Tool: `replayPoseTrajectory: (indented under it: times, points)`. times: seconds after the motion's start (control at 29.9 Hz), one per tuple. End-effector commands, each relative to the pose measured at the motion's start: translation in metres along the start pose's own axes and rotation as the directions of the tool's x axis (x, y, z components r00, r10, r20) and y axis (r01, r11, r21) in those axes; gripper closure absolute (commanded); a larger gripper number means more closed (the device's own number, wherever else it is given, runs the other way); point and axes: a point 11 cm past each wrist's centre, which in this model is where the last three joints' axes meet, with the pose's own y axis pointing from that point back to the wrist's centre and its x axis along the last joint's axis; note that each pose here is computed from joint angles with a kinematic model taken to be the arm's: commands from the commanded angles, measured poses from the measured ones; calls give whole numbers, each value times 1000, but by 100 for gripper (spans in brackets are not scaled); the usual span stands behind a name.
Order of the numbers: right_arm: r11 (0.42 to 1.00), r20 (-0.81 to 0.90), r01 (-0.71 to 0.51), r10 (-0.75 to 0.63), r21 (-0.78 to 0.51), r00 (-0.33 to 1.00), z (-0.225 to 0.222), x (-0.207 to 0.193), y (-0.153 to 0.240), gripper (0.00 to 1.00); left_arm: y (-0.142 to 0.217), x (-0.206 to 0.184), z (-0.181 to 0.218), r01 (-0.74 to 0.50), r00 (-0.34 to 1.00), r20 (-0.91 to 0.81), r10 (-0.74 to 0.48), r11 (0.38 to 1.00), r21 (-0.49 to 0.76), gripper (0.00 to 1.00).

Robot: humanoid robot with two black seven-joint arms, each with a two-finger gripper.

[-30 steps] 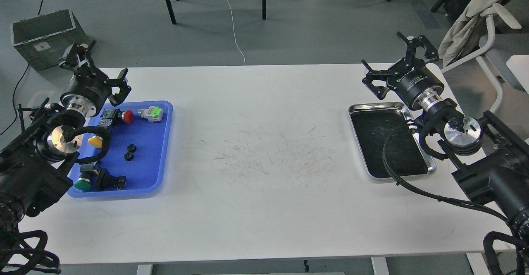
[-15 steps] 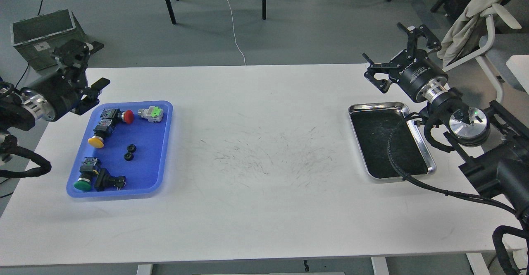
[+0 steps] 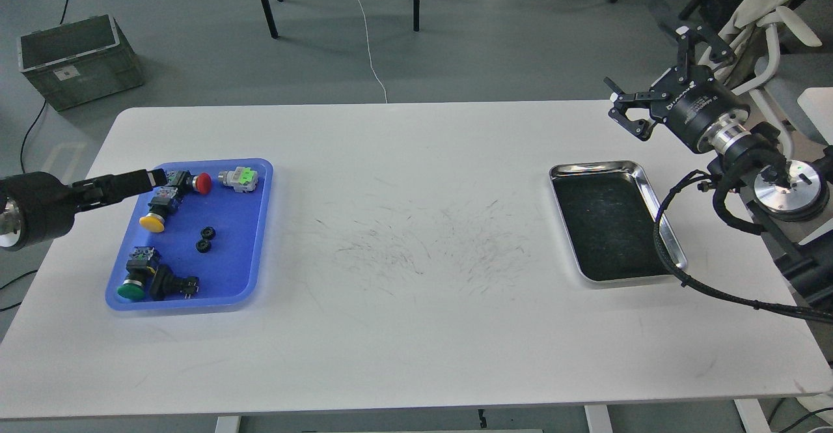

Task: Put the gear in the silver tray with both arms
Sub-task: 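Move the left gripper over the blue tray toward a black gear, then lower the left gripper and grasp the small black gear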

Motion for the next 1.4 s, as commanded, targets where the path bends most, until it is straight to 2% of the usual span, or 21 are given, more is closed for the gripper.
replayPoseTrajectory:
  times: [0.0, 0.1, 0.23, 0.47, 0.57, 1.0, 1.37]
  points:
    - [1000, -11, -25, 25, -2, 1000, -3, 8, 6, 1, -11, -5, 1, 11, 986, 164, -22, 997, 71, 1]
    - [999, -10, -42, 41, -7, 999, 0, 16, 11, 1, -27, -15, 9, 28, 982, 186, -41, 997, 72, 1]
    - [999, -8, -49, 49, -7, 999, 1, 18, 12, 1, -47, -18, 3, 18, 983, 178, -45, 989, 148, 1]
    - [999, 0, -54, 54, -9, 999, 6, 20, 11, 1, -75, -39, 14, 65, 981, 172, -93, 984, 163, 2]
    - [999, 0, -53, 53, -11, 999, 7, 20, 11, 1, -81, -48, 6, 85, 973, 193, -124, 977, 195, 3]
    - [998, 2, -61, 61, -13, 998, 9, 22, 12, 1, -112, -64, 18, 108, 973, 182, -141, 978, 181, 4]
    - [997, -2, -74, 74, -13, 997, 7, 27, 17, 1, -127, -72, 12, 120, 973, 171, -157, 970, 209, 6]
